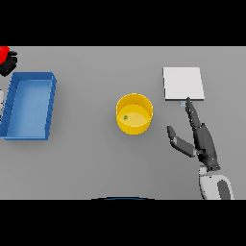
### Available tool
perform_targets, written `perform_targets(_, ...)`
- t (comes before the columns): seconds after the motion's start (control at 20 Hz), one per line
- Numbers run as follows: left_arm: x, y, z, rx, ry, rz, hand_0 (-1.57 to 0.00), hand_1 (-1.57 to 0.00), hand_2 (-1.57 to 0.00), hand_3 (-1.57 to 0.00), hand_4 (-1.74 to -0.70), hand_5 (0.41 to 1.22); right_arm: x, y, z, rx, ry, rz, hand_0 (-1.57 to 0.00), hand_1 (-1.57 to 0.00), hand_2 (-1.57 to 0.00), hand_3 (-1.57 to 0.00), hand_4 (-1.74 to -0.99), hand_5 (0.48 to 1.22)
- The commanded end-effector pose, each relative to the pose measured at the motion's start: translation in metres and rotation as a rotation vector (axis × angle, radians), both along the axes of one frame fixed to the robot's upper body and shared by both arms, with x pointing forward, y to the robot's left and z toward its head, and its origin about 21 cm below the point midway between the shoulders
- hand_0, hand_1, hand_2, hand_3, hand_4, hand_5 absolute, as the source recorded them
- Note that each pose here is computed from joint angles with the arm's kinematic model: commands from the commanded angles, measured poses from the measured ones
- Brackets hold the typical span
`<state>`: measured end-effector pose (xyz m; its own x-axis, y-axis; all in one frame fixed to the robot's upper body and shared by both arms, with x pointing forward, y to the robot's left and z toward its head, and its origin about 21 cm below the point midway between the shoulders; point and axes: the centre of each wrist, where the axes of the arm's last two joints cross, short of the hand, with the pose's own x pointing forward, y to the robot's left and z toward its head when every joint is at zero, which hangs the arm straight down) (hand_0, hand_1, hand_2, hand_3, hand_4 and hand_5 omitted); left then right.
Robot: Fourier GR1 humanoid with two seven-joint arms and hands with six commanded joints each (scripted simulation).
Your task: Pick up the red beaker and tilt it to pour out 1 green nut into yellow bowl. Pick up the yellow bowl and place it on the metallic measuring scale.
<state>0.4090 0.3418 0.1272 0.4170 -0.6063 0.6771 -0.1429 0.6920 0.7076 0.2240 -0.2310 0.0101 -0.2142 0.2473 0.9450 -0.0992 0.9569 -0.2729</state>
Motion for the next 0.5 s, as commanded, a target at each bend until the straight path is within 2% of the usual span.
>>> perform_targets(0.0,-0.008,0.0,-0.008,-0.014,0.005,0.016,-1.57,-1.57,-1.57,-1.57,-1.74,1.221,0.0,-0.002,0.001,-0.009,-0.005,-0.001,0.0,0.0,0.0,0.0,-1.166,0.676)
perform_targets(0.1,-0.021,-0.004,-0.019,-0.043,0.0,0.022,-1.57,-1.57,-1.57,-1.57,-1.74,1.151,0.0,0.0,0.0,-0.008,0.008,-0.002,0.0,0.0,0.0,0.0,-1.174,0.676)
perform_targets(0.3,-0.039,-0.008,-0.031,-0.073,0.026,0.069,-1.57,-1.57,-1.57,-1.57,-1.74,0.925,-0.001,-0.001,-0.001,0.001,0.006,-0.001,0.0,0.0,0.0,0.0,-1.157,0.671)
perform_targets(0.35,-0.04,-0.009,-0.029,-0.084,0.044,0.083,-1.57,-1.57,-1.57,-1.57,-1.66,0.868,-0.001,0.002,-0.001,0.005,0.01,-0.002,0.0,0.0,0.0,0.0,-1.155,0.669)
perform_targets(0.4,-0.043,-0.009,-0.027,-0.089,0.056,0.073,-1.57,-1.57,-1.53,-1.53,-1.52,0.818,-0.001,0.001,-0.002,0.012,0.013,-0.002,0.0,0.0,0.0,0.0,-1.155,0.67)
perform_targets(0.45,-0.048,-0.008,-0.026,-0.084,0.063,0.003,-1.47,-1.34,-1.28,-1.32,-1.37,0.774,0.0,0.0,0.0,0.011,0.011,0.0,0.0,0.0,0.0,0.0,-1.153,0.67)
